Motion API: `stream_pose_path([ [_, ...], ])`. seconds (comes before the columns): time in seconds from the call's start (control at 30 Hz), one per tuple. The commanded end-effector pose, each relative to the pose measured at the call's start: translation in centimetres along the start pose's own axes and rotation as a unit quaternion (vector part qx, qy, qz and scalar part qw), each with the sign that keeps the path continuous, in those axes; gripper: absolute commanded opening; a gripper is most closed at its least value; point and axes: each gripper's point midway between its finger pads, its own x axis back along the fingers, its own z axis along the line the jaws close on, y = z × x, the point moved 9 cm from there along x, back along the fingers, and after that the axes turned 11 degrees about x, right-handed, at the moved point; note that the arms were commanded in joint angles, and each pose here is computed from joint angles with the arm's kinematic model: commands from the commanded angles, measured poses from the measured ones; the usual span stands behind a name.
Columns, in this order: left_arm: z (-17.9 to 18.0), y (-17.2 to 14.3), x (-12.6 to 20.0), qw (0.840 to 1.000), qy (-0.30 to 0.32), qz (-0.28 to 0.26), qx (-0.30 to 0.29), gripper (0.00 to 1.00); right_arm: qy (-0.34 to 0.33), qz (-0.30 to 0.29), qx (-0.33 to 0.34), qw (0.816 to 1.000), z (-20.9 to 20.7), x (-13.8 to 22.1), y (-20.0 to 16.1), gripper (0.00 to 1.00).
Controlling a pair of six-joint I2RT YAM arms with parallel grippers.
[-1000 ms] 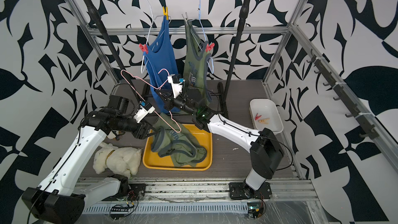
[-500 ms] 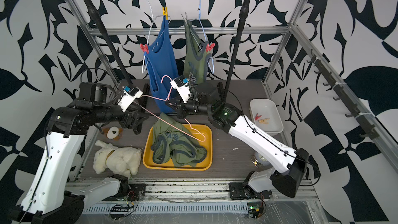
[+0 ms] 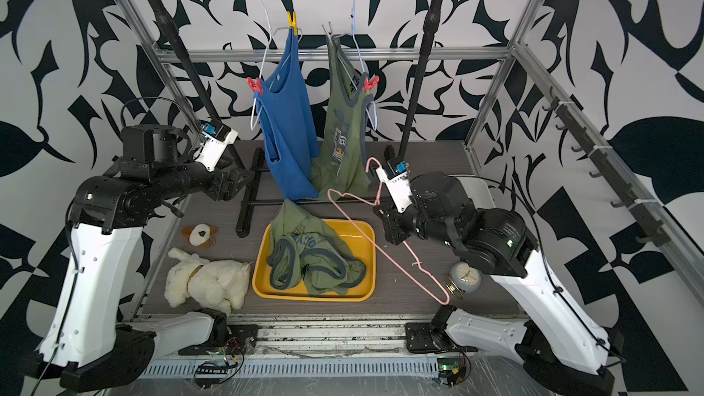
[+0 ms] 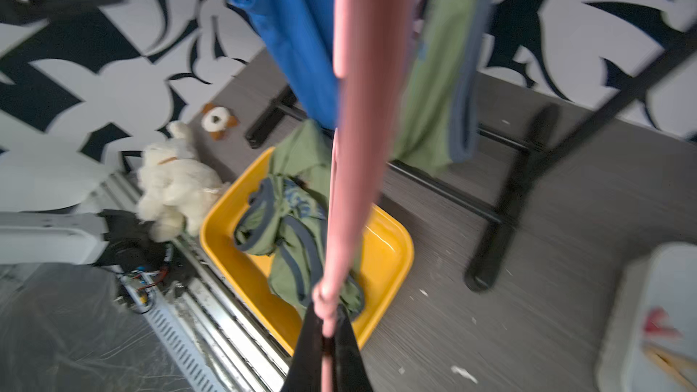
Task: Remove the clothespins securing tank tops to the hanger
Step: Remove the tank top from the hanger, then place the hanger on the clothesline.
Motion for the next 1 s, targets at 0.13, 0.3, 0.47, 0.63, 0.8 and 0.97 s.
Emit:
stream_pose_path([
  [0.13,1.2,0.7,0.5,0.997,0.070,-0.027,0.020,0.71,-0.186,-0.016,-0.026,0.982,-3.4,4.3,0.2,0.00],
  [0.3,2.6,0.4,0.3,0.992,0.114,-0.030,0.050,0.68,-0.226,-0.072,0.001,0.971,-3.6,3.9,3.8,0.00],
  [0.47,3.1,-0.7,0.4,0.990,0.124,-0.022,0.065,0.68,-0.285,-0.072,0.048,0.954,-3.7,2.3,8.3,0.00],
  [0.63,2.7,-1.5,0.1,0.993,0.100,-0.013,0.057,0.69,-0.313,-0.077,0.087,0.943,-4.3,1.2,12.1,0.00],
  [0.8,2.6,-2.5,-0.7,0.995,0.082,0.007,0.053,0.70,-0.334,-0.096,0.085,0.934,-6.3,-0.2,15.0,0.00],
  [0.97,2.6,-3.1,-1.2,0.996,0.075,0.021,0.047,0.70,-0.337,-0.128,0.062,0.931,-8.0,-0.2,16.3,0.00],
])
